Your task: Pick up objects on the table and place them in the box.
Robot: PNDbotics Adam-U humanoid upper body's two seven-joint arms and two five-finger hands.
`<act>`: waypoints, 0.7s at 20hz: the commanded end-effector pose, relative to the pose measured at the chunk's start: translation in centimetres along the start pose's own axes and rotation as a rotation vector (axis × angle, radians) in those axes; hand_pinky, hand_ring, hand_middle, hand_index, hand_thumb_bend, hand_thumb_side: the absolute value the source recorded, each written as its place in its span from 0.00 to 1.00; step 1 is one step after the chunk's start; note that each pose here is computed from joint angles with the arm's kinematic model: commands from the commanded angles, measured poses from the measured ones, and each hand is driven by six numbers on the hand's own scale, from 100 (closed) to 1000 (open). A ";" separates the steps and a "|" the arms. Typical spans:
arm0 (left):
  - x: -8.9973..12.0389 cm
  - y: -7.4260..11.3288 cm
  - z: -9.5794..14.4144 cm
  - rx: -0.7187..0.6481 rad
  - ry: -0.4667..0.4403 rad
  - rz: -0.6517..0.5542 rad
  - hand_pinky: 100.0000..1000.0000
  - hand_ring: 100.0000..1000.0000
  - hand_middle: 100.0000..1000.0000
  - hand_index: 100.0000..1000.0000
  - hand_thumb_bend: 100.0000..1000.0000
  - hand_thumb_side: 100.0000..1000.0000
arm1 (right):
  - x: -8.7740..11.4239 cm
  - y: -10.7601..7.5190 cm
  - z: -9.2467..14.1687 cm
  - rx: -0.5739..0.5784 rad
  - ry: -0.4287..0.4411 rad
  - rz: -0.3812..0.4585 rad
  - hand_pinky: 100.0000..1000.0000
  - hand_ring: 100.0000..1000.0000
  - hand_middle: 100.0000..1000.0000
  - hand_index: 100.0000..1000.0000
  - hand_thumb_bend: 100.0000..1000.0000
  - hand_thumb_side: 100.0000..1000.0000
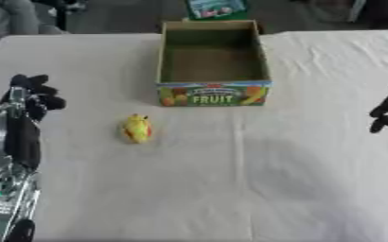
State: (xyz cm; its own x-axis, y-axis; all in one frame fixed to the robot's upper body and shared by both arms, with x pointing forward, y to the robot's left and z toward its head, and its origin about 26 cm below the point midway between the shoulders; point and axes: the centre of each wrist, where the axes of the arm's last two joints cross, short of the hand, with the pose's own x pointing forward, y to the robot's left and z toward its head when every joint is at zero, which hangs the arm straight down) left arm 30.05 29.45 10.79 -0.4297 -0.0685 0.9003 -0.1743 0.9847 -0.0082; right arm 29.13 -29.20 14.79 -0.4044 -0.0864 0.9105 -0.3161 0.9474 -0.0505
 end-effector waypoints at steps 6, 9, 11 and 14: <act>1.7 1.3 -0.9 -0.044 -0.065 -0.080 0.57 0.47 0.46 0.68 0.00 0.74 | 0.8 -0.1 -0.1 0.006 -0.021 0.016 0.35 0.50 0.45 0.66 0.00 0.64; 2.6 2.1 -1.3 -0.103 -0.092 -0.153 0.57 0.47 0.46 0.68 0.00 0.68 | 0.8 -0.1 -0.1 0.006 -0.019 0.018 0.35 0.50 0.45 0.66 0.00 0.64; 3.1 2.5 -1.7 -0.157 -0.111 -0.209 0.58 0.47 0.47 0.69 0.00 0.63 | 0.7 -0.1 -0.1 0.007 -0.018 0.018 0.35 0.50 0.45 0.66 0.00 0.64; 4.2 3.1 -2.4 -0.261 -0.143 -0.316 0.58 0.48 0.47 0.69 0.00 0.53 | 0.7 -0.1 -0.1 0.009 -0.017 0.019 0.35 0.50 0.45 0.66 0.00 0.63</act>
State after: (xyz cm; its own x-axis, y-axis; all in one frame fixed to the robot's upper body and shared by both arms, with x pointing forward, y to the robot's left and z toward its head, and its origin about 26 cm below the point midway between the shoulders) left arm 29.88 32.18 13.99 -0.4803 -0.3194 0.8168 -0.1042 0.9455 0.3085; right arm 29.10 -29.22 14.75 -0.4031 -0.0861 0.9111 -0.3155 0.9476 -0.0500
